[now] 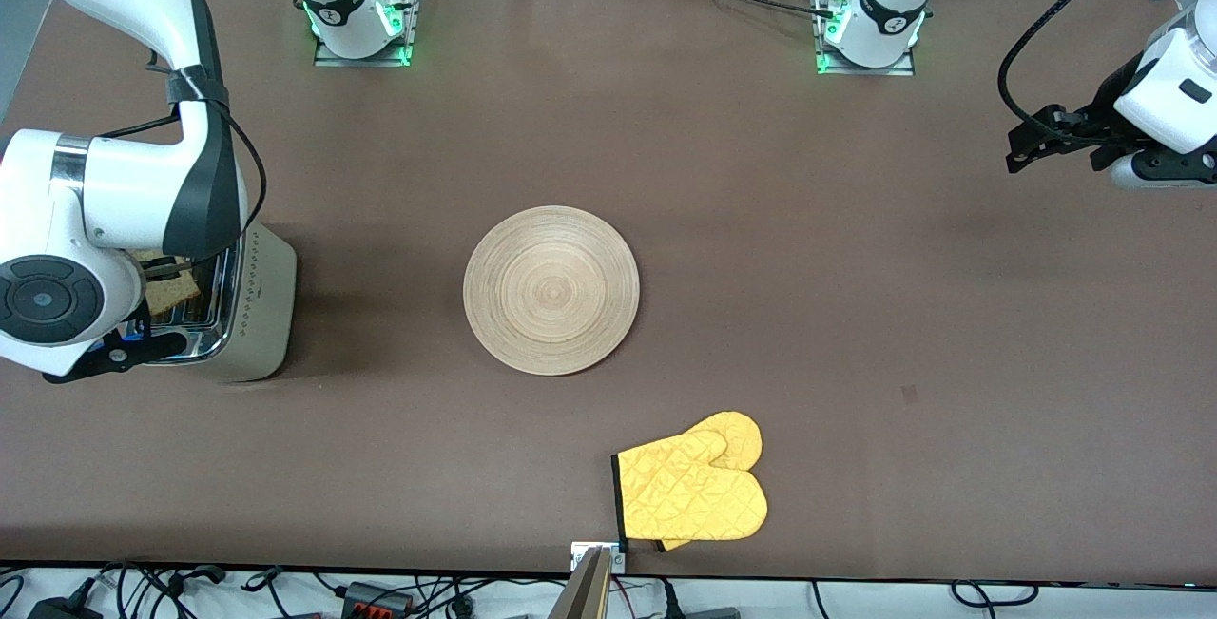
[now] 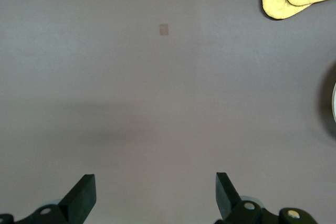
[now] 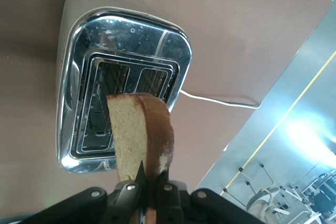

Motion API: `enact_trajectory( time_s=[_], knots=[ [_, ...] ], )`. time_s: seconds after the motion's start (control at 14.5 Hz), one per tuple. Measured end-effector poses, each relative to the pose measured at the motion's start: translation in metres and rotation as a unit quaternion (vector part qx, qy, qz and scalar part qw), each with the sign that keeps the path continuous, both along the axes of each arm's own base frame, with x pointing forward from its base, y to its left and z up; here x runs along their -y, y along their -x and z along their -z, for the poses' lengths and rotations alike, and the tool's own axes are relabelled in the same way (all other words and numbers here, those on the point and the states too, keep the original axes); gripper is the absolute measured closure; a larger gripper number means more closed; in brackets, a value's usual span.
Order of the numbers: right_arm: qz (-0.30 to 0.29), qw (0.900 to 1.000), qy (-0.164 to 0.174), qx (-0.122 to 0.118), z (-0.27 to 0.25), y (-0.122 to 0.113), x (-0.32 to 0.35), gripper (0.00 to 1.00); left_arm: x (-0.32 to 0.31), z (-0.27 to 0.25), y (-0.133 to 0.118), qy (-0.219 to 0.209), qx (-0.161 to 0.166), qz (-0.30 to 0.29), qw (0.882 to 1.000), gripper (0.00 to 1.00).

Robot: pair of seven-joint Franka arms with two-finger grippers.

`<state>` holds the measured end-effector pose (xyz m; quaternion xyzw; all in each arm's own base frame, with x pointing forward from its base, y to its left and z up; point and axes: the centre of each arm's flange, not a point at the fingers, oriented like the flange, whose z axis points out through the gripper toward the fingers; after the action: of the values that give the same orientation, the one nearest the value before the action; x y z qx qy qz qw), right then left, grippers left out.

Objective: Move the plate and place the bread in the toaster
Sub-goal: 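Lower the bread into the toaster slot with the right gripper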

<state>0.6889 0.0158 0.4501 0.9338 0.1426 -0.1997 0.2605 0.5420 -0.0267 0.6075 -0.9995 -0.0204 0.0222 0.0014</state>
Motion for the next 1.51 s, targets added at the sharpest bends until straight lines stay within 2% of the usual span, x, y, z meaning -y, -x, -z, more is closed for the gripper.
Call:
enact_trajectory(
  time_s=[0.28,0.55,0.76,0.96,1.31,1.51],
  knots=[
    [0.024,1.0,0.008,0.013,0.022,-0.005,-0.013,0.92,0.0,0.0,0.0,0.0,0.0,0.0,1.0,0.0],
    [0.034,0.999,-0.004,0.015,0.038,-0.008,-0.012,0.92,0.0,0.0,0.0,0.0,0.0,0.0,1.0,0.0],
    [0.071,0.997,-0.022,0.024,0.045,-0.008,-0.005,0.92,0.0,0.0,0.0,0.0,0.0,0.0,1.0,0.0],
    [0.094,0.995,-0.022,0.033,0.046,-0.008,-0.002,0.92,0.001,0.0,0.0,0.0,0.0,0.001,1.0,0.0],
    [0.098,0.994,-0.023,0.037,0.046,-0.009,-0.003,0.92,0.001,0.0,0.0,0.0,0.0,0.001,1.0,0.0],
    [0.092,0.994,-0.027,0.055,0.045,-0.014,-0.004,0.92,0.001,0.0,0.0,0.0,0.0,0.001,1.0,0.0]
  ],
)
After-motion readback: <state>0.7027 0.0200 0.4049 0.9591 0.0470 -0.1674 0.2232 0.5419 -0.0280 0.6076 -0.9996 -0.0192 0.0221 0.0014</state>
